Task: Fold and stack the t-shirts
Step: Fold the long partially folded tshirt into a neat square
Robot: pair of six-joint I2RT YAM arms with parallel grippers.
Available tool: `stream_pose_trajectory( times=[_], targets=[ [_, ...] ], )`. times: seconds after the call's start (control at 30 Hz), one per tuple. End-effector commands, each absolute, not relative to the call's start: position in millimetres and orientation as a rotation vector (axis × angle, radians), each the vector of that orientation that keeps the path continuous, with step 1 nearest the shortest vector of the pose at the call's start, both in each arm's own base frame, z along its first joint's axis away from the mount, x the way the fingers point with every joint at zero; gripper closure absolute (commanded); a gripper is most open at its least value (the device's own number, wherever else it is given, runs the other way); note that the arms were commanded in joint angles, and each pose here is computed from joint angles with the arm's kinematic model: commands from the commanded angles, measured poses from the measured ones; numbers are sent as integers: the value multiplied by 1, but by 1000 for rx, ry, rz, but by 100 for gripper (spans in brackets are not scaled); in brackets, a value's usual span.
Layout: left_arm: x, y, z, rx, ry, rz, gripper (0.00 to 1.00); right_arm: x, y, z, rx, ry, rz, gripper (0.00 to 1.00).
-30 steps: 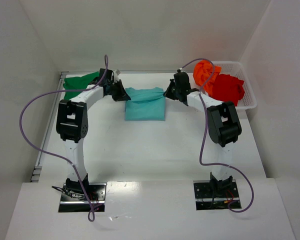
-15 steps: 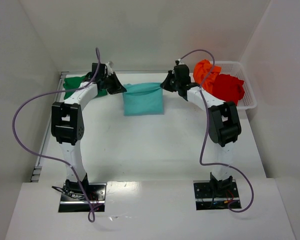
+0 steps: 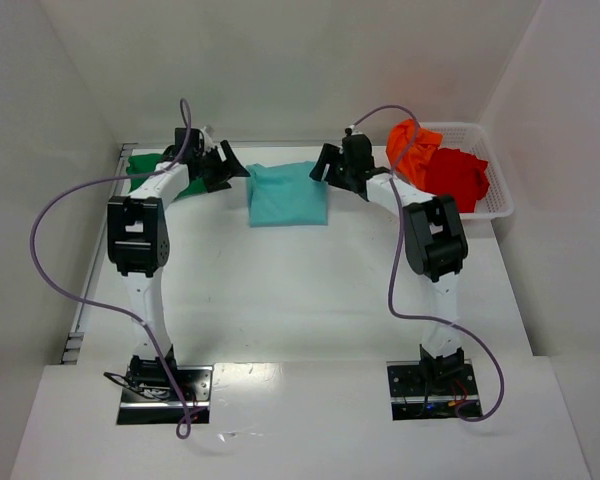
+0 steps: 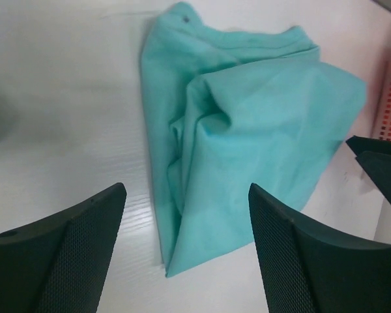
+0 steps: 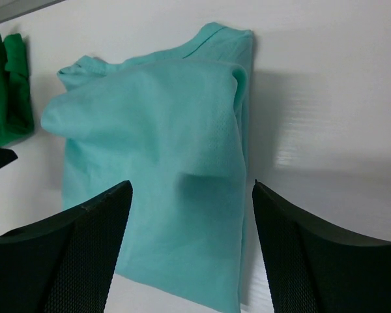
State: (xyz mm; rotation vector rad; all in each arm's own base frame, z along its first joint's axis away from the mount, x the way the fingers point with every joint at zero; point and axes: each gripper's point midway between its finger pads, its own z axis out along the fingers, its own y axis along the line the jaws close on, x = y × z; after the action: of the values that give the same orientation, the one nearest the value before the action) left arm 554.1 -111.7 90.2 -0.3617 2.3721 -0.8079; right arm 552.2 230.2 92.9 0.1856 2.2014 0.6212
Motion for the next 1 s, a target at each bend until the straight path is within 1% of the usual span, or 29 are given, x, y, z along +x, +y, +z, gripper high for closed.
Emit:
stream_pose_trajectory(
  times=[0.0,0.17,0.23,0.3,0.33,0.37,0.4,0.43,0.5,0.53,0.6,0.7,0.73,0.8,0.83,0.93,0.97],
  targets=[
    [559,-121,159,-205,2217,-864,16,567,228,170,149,2021,647,20],
    [546,-143,156,-126,2222,-893,16,562,218,160,172,2030,592,20],
    [545,-151,143,-104,2235,-929,18,562,216,147,173,2052,568,26],
    [551,-153,135,-100,2238,-940,27,562,216,139,174,2066,564,33],
    [554,-154,132,-100,2238,-940,34,562,216,134,175,2075,561,49],
    [557,-155,123,-101,2252,-952,41,562,216,124,177,2092,555,57],
    [558,-157,121,-96,2257,-967,52,565,217,123,177,2090,556,62],
    [561,-163,124,-81,2253,-972,57,565,217,112,179,2110,550,68],
    [563,-163,108,-93,2277,-973,64,570,218,111,179,2110,550,70],
    [564,-169,108,-80,2275,-978,70,570,219,107,180,2121,546,70],
    [567,-172,100,-74,2283,-999,73,577,219,101,177,2126,529,71],
    [574,-172,86,-84,2305,-1001,73,583,220,91,169,2146,517,71],
    [577,-173,86,-82,2301,-1000,71,588,222,96,168,2131,522,71],
    [580,-171,70,-107,2336,-989,65,591,223,85,160,2150,510,71],
    [586,-175,75,-98,2326,-977,63,592,223,82,161,2160,507,71],
    [593,-165,59,-183,2360,-888,63,598,225,78,161,2161,507,71],
    [597,-162,61,-190,2351,-864,63,601,226,85,159,2146,512,71]
  ],
)
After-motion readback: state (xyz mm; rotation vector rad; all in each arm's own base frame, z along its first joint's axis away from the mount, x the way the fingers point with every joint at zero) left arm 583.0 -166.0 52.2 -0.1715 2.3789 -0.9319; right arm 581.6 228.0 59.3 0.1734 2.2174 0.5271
